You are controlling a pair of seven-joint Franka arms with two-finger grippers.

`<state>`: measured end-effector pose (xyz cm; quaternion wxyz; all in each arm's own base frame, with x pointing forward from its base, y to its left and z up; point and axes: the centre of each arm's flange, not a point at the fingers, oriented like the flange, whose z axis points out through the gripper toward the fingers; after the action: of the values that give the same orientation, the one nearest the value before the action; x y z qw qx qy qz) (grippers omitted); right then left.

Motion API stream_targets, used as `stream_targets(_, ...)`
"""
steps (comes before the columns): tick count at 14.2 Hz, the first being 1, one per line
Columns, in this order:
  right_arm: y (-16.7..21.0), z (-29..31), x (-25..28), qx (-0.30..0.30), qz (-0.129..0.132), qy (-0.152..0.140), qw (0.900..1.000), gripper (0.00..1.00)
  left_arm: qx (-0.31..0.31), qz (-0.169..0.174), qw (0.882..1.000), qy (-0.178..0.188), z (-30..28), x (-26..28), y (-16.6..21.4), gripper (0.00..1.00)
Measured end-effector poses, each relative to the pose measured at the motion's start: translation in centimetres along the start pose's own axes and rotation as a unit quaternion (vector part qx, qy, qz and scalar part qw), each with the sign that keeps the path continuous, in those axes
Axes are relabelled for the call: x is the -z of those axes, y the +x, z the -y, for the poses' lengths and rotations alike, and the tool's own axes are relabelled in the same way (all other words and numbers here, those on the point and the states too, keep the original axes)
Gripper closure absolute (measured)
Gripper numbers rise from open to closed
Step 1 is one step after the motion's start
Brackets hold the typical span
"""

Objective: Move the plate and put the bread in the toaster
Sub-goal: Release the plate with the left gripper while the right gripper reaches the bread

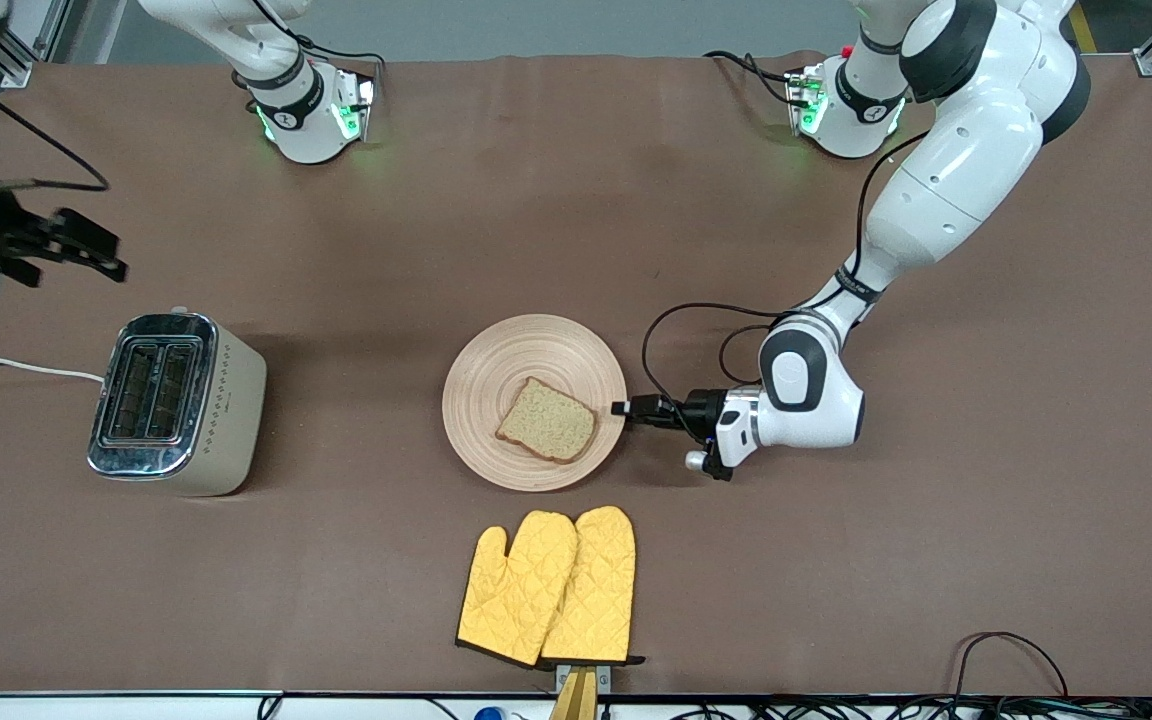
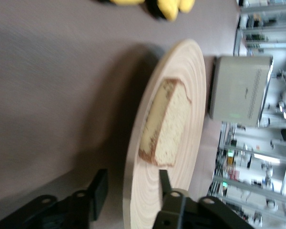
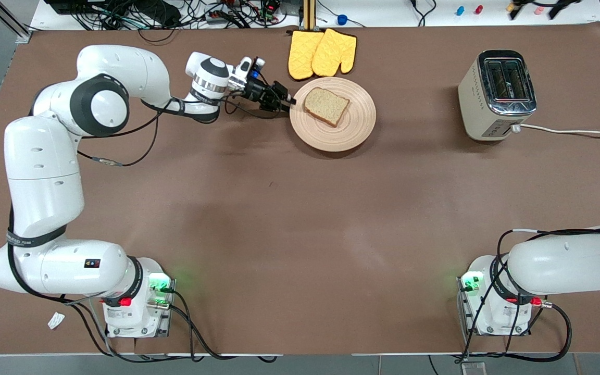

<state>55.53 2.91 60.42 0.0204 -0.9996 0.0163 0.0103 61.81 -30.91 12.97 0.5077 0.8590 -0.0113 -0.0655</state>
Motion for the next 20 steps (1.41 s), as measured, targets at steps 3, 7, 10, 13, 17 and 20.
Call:
stream_targets(3,0.8,7.5,-3.3,-0.066,0.016,0.015,0.998,0.0,0.021,-0.041,0.999,0.027,-0.8,5.7,2.3,0.14)
stream_targets(7,1.6,18.2,-11.2,-0.144,0.003,0.033,0.989,0.0,0.063,-0.088,0.993,0.056,-2.8,14.9,4.8,0.0)
stream_targets(10,2.2,25.2,-18.2,-0.184,-0.014,0.043,0.982,0.0,0.094,-0.103,0.986,0.089,-5.7,18.6,5.3,0.0)
stream_targets(13,3.3,28.7,-25.1,-0.217,-0.035,0.056,0.974,0.0,0.089,-0.093,0.976,0.176,-10.7,22.6,4.4,0.0)
stream_targets(17,3.6,30.8,-33.1,-0.233,-0.042,0.06,0.97,0.01,0.083,-0.053,0.952,0.291,-16.5,28.1,0.2,0.0)
stream_targets(20,2.8,32.1,-37.0,-0.235,-0.034,0.064,0.969,0.04,0.068,-0.053,0.927,0.366,-20.3,32.6,-2.9,0.0)
